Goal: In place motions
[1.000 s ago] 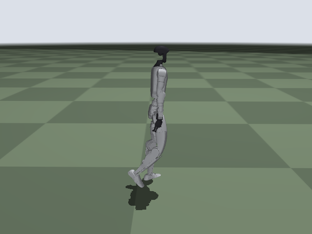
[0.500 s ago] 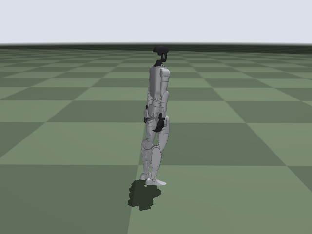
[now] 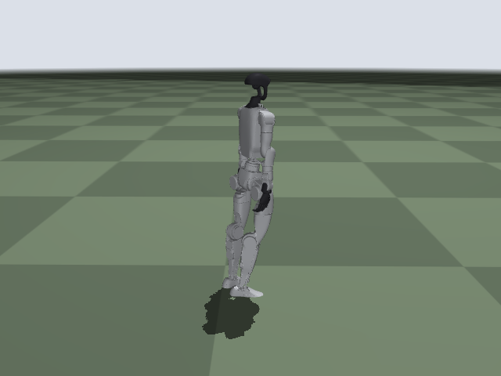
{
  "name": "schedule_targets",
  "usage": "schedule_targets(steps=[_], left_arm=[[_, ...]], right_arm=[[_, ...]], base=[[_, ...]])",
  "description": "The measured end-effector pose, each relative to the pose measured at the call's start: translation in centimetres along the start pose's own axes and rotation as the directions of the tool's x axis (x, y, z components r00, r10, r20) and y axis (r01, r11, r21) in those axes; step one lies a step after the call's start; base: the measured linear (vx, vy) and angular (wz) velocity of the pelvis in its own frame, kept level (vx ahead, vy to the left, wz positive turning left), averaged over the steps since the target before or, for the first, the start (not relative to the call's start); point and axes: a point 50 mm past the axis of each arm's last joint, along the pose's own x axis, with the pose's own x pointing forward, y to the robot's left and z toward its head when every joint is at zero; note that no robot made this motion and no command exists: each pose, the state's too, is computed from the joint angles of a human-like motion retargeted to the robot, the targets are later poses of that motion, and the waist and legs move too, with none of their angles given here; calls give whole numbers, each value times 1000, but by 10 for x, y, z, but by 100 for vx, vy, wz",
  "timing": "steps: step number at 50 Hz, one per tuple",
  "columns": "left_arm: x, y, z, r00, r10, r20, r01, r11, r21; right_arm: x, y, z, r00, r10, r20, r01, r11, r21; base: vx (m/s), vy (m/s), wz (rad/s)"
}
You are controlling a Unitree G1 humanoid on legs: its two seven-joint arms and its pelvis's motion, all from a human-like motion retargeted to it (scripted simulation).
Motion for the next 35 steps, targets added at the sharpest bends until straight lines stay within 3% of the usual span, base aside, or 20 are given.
schedule_targets(steps=[9, 23, 35], left_arm=[[-1, -4, 21, 997, -18, 78, 16, 1000, 26], [1, -3, -28, 997, -10, -80, 11, 1000, 13], [2, -8, -31, 995, -31, -89, 37, 997, 67]], right_arm=[[-1, 0, -23, 996, 0, -89, 5, 999, 47], [0, 2, -26, 996, 15, -84, -9, 997, 72], [-1, -4, -23, 998, 1, -70, 4, 997, 72]], base=[[0, 0, 0], [0, 0, 0], [6, 2, 2]])
